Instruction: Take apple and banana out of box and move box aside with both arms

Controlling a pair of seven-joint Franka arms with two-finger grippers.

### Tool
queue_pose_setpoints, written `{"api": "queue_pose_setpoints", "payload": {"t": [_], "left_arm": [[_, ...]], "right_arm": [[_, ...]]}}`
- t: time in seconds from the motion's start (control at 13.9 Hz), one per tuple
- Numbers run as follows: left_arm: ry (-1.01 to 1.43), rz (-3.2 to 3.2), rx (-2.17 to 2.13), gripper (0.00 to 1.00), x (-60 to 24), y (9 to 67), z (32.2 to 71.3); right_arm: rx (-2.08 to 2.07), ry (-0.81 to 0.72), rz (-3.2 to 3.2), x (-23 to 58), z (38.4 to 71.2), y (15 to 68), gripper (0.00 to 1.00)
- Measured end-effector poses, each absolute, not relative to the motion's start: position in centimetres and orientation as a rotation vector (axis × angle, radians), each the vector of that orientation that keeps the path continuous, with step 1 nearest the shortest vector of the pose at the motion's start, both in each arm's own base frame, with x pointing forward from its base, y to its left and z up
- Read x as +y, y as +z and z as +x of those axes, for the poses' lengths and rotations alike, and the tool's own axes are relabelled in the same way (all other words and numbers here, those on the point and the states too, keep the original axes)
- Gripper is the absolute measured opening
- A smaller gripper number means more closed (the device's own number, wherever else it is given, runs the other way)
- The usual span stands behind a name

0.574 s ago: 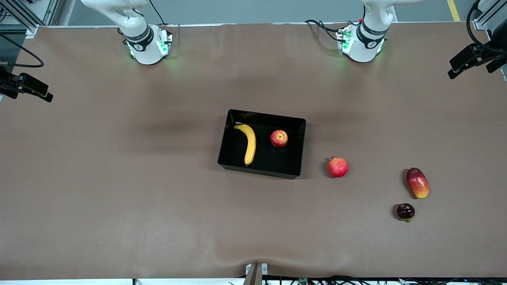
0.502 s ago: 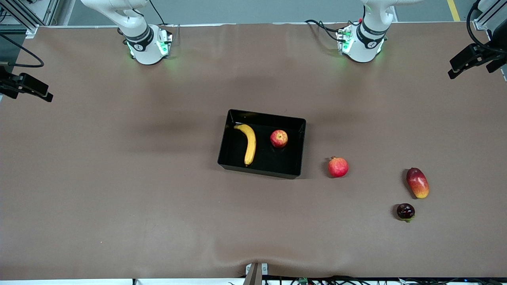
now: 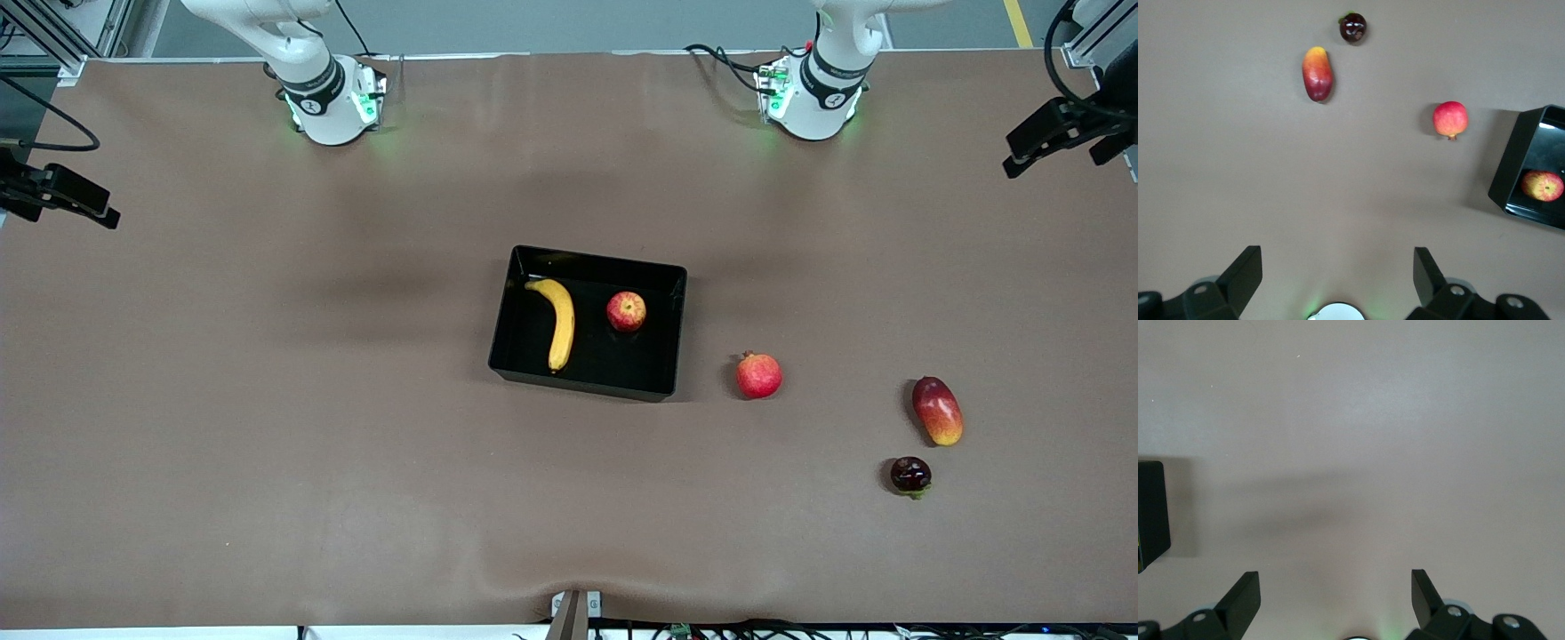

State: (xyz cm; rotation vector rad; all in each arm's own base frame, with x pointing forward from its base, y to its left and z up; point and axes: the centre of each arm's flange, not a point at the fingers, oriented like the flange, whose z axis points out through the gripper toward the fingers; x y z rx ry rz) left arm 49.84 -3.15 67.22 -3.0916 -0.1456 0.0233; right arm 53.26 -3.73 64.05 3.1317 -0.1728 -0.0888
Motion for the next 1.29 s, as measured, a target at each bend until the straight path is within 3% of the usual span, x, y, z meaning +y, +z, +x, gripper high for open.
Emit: {"api": "queue_pose_setpoints", "payload": {"t": [0.36,0.79,1.29], "left_arm": [[0.134,-3.087,0.075,1.0,-16.5,58.9,52.4],[0.157,-3.142,-0.167,1.0,-33.3,47.0,50.9],[0.16,-3.153,-0.31,1.0,-40.7,33.8,51.2]], "right_arm": [[-0.113,-0.111,3.134,-1.7,53.2,63.9,1.0],[-0.107,-0.135,3.132,-1.5,53.0,63.9,1.0],[-0.129,-0.137,3.131,-2.2,53.0,63.9,1.0]]}}
